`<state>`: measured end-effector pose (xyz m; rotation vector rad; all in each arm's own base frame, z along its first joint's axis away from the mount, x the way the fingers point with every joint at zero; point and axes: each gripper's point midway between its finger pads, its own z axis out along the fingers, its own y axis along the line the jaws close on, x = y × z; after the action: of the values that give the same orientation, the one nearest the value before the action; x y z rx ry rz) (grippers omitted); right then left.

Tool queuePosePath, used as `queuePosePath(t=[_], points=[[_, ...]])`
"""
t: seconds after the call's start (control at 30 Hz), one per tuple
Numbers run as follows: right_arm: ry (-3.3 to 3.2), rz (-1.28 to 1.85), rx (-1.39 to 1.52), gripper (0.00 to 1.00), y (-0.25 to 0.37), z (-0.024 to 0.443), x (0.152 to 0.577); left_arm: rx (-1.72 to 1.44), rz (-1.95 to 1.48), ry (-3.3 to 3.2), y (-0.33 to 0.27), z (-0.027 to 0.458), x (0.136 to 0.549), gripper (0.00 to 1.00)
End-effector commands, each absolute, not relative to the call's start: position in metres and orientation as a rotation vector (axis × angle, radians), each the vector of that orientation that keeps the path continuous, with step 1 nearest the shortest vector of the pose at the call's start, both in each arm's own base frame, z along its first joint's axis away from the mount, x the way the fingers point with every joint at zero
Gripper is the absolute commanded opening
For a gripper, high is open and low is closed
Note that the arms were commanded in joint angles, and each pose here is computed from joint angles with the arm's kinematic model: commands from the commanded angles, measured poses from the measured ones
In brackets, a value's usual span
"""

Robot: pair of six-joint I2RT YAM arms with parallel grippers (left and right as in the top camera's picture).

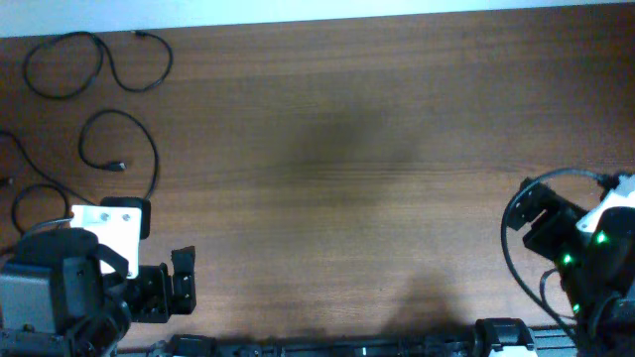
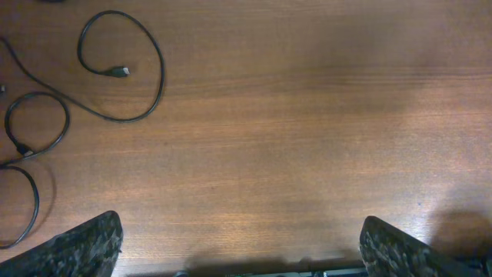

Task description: Untangle cables

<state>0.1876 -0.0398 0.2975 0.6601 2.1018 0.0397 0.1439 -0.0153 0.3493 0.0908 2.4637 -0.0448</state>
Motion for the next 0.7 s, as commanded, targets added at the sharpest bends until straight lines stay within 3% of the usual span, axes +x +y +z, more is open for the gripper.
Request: queuePosePath(t=[0.0,0.43,0.67], points=[[2.118,0.014,0.689,0.98,-0.045,0.261,0.185,0.102,-0.024,2.463,-0.013,0.349,0.144,0.99],[1.902,0.23,0.438,0.99,-0.012,0.198,0.207,0.102,-0.024,2.463,-0.013,0.349,0.144,0.99],[1.81,0.23,0.242,0.98,0.003,0.187,0.218,0.102,-0.024,2.463,-0.013,0.349,0.144,0.99]])
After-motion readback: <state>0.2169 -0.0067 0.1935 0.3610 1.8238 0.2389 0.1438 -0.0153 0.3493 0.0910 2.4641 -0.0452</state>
